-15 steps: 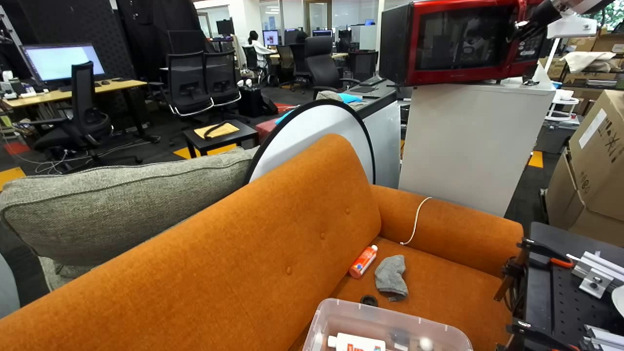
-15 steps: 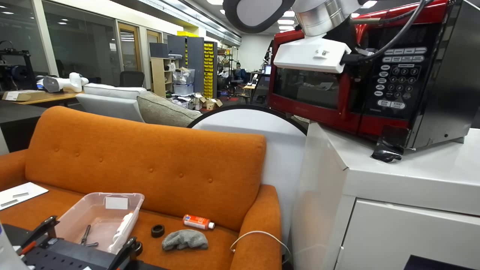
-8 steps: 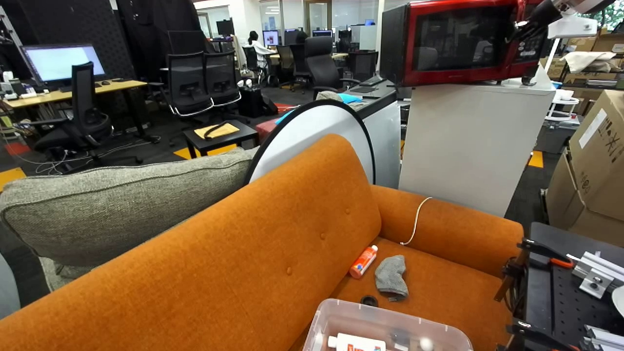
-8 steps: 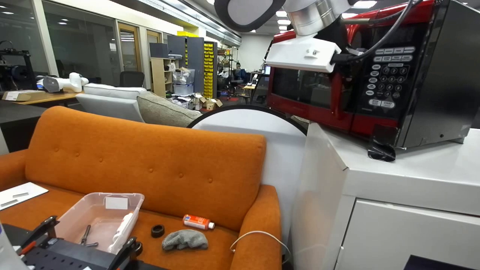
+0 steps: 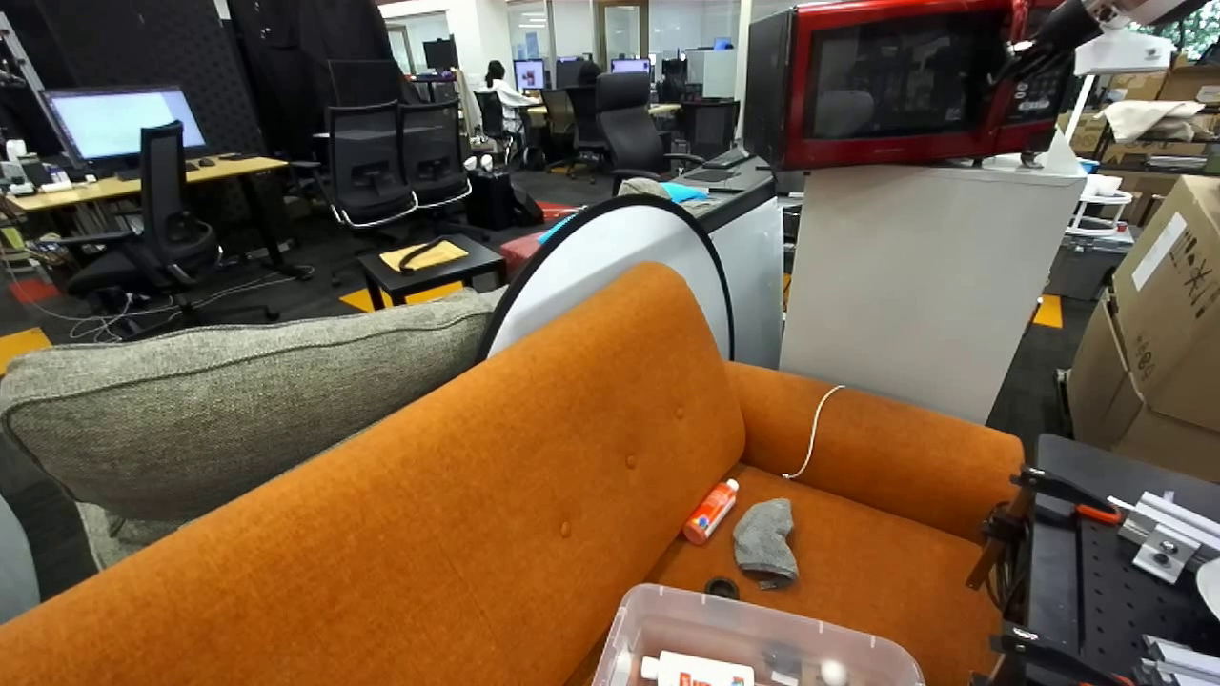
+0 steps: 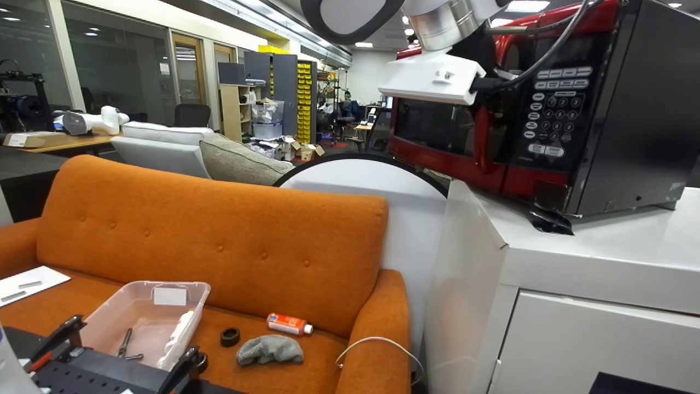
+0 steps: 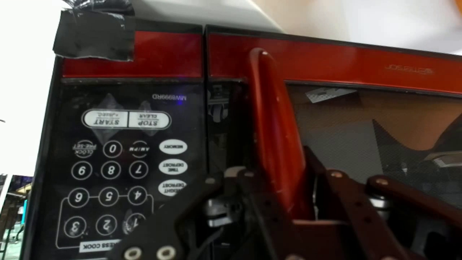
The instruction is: Open the microwave door
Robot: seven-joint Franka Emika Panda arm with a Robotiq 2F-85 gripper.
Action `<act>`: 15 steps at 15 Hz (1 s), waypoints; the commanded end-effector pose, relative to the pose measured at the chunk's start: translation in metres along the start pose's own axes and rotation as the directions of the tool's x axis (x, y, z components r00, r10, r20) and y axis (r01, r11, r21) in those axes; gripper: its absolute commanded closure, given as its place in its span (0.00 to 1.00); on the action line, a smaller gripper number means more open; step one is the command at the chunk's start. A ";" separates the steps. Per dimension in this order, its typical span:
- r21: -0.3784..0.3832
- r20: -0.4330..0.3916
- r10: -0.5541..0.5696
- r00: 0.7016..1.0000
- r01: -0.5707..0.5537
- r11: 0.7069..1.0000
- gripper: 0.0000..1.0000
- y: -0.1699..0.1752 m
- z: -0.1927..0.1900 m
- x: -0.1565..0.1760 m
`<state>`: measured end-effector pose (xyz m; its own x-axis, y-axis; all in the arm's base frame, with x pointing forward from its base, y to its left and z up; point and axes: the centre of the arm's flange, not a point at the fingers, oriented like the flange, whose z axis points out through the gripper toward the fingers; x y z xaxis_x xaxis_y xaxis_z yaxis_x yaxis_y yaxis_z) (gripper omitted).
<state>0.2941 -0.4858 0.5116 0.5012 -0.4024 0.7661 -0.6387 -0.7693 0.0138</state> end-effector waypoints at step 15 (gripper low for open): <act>0.214 0.047 -0.095 0.994 0.083 0.973 0.92 -0.039 -0.075 -0.041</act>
<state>0.2618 -0.4198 0.5213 0.5722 -0.3643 0.7347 -0.4989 -0.8657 -0.0406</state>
